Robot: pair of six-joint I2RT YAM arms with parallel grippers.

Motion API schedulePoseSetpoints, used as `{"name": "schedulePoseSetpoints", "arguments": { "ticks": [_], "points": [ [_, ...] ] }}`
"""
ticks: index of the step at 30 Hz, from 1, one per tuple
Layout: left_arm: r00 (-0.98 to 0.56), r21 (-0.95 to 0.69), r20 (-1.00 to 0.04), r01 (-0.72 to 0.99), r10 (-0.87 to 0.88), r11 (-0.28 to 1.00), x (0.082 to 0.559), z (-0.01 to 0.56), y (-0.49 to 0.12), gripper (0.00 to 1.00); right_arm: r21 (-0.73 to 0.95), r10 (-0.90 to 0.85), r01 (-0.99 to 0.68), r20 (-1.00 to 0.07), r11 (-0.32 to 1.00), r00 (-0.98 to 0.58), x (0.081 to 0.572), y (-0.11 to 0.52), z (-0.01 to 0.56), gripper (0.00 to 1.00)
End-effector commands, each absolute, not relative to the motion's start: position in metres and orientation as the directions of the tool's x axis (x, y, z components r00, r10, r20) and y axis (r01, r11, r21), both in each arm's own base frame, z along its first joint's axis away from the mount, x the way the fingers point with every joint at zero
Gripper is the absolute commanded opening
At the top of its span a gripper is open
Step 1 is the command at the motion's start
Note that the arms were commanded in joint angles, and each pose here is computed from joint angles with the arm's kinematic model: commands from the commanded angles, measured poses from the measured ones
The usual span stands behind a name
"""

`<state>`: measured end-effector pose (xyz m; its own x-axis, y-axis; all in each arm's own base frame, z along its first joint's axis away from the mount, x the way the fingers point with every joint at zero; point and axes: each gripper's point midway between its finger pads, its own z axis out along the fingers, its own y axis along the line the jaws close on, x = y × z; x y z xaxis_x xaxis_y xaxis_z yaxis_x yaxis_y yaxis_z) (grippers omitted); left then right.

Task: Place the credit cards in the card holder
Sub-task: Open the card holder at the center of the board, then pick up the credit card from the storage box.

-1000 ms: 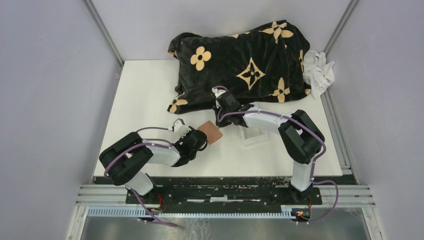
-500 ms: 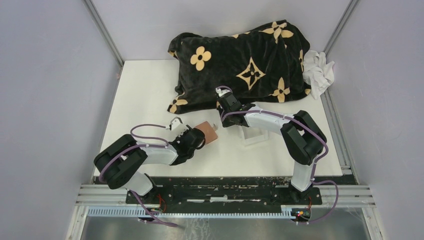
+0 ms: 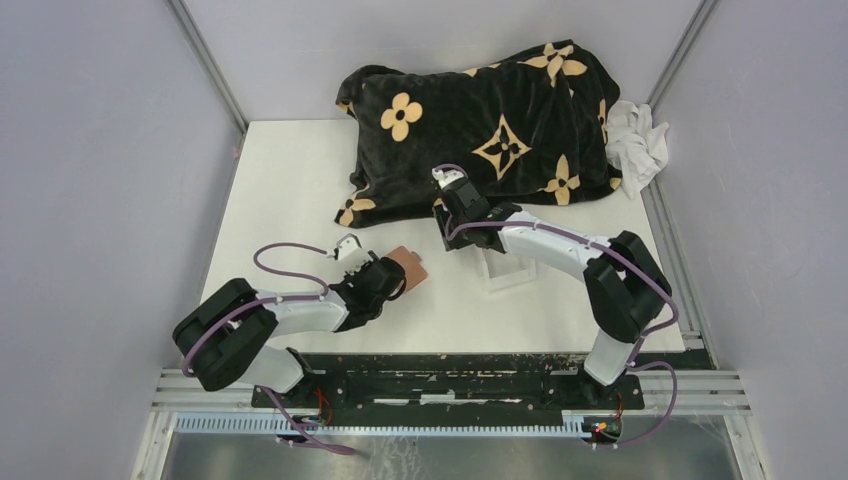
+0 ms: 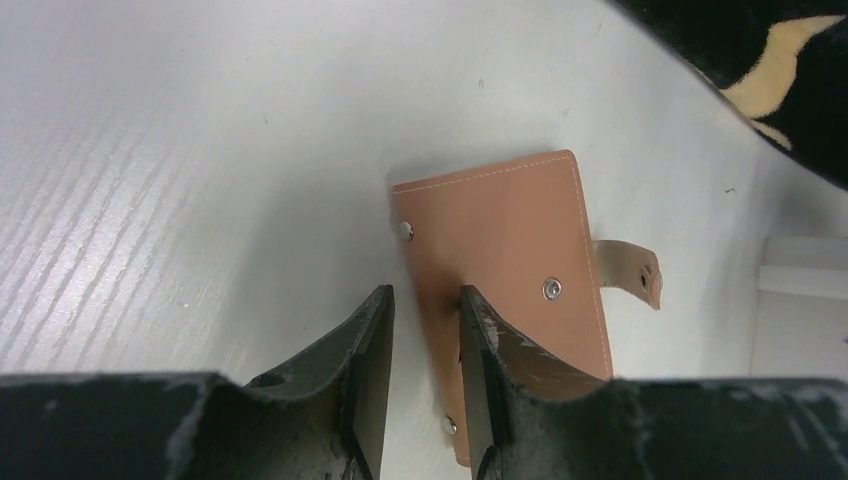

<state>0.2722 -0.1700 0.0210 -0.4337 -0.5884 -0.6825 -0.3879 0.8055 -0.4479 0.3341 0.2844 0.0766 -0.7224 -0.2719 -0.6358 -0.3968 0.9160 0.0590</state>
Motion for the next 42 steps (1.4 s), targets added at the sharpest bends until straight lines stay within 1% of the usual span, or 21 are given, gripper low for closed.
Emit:
{"name": "schedulePoseSetpoints", "arguments": {
  "ticks": [1,5,7,8,9,10,11,12,13,15,18,20,24,26,31,42],
  "points": [
    [-0.484,-0.330,-0.726,-0.377,-0.488,0.865,0.263,0.016,-0.153,0.39,0.025,-0.258,-0.415,-0.751,0.909,-0.608,0.350,0.287,0.145,0.46],
    [-0.480,-0.339,-0.730,-0.363,-0.486,0.868,0.265,0.024,-0.155,0.43,-0.065,-0.296,-0.399,-0.782,0.914,-0.549,0.358,0.272,0.167,0.52],
    [-0.476,-0.341,-0.736,-0.355,-0.482,0.870,0.266,0.028,-0.156,0.45,-0.118,-0.312,-0.382,-0.808,0.917,-0.500,0.365,0.264,0.179,0.59],
    [-0.476,-0.339,-0.738,-0.351,-0.478,0.873,0.267,0.029,-0.156,0.45,-0.142,-0.316,-0.368,-0.823,0.919,-0.472,0.368,0.260,0.186,0.65],
    [-0.477,-0.339,-0.740,-0.345,-0.475,0.875,0.268,0.030,-0.157,0.46,-0.169,-0.302,-0.317,-0.847,0.933,-0.438,0.375,0.252,0.194,0.70],
    [-0.481,-0.337,-0.741,-0.338,-0.469,0.879,0.268,0.031,-0.159,0.47,-0.173,-0.270,-0.258,-0.873,0.951,-0.407,0.382,0.245,0.202,0.79],
    [-0.485,-0.336,-0.742,-0.329,-0.463,0.882,0.269,0.032,-0.160,0.48,-0.166,-0.234,-0.205,-0.895,0.965,-0.379,0.385,0.239,0.209,0.95],
    [-0.489,-0.335,-0.743,-0.321,-0.458,0.886,0.269,0.033,-0.162,0.49,-0.156,-0.202,-0.156,-0.914,0.975,-0.352,0.388,0.232,0.217,0.99],
    [-0.490,-0.337,-0.743,-0.315,-0.456,0.888,0.270,0.035,-0.163,0.50,-0.137,-0.169,-0.117,-0.930,0.984,-0.327,0.391,0.228,0.225,1.00],
    [-0.492,-0.334,-0.747,-0.305,-0.448,0.892,0.271,0.039,-0.165,0.52,-0.121,-0.152,-0.120,-0.941,0.985,-0.304,0.394,0.228,0.234,1.00],
    [-0.480,-0.342,-0.753,-0.297,-0.449,0.891,0.272,0.047,-0.164,0.56,-0.140,-0.176,-0.133,-0.931,0.981,-0.321,0.397,0.229,0.239,0.99],
    [-0.472,-0.340,-0.759,-0.298,-0.448,0.892,0.271,0.051,-0.161,0.59,-0.165,-0.192,-0.109,-0.920,0.980,-0.341,0.399,0.222,0.234,1.00],
    [-0.460,-0.343,-0.766,-0.298,-0.449,0.891,0.269,0.056,-0.156,0.59,-0.202,-0.213,-0.070,-0.883,0.977,-0.417,0.394,0.200,0.217,0.88],
    [-0.459,-0.342,-0.769,-0.295,-0.446,0.892,0.269,0.057,-0.155,0.59,-0.201,-0.203,-0.055,-0.859,0.978,-0.470,0.392,0.189,0.203,0.86],
    [-0.460,-0.336,-0.771,-0.293,-0.440,0.895,0.267,0.058,-0.153,0.59,-0.109,-0.129,-0.070,-0.799,0.992,-0.587,0.384,0.176,0.161,0.81],
    [-0.463,-0.342,-0.766,-0.295,-0.446,0.892,0.263,0.053,-0.151,0.59,0.077,-0.039,-0.132,-0.709,0.988,-0.704,0.386,0.183,0.124,0.75]
  ]
}}
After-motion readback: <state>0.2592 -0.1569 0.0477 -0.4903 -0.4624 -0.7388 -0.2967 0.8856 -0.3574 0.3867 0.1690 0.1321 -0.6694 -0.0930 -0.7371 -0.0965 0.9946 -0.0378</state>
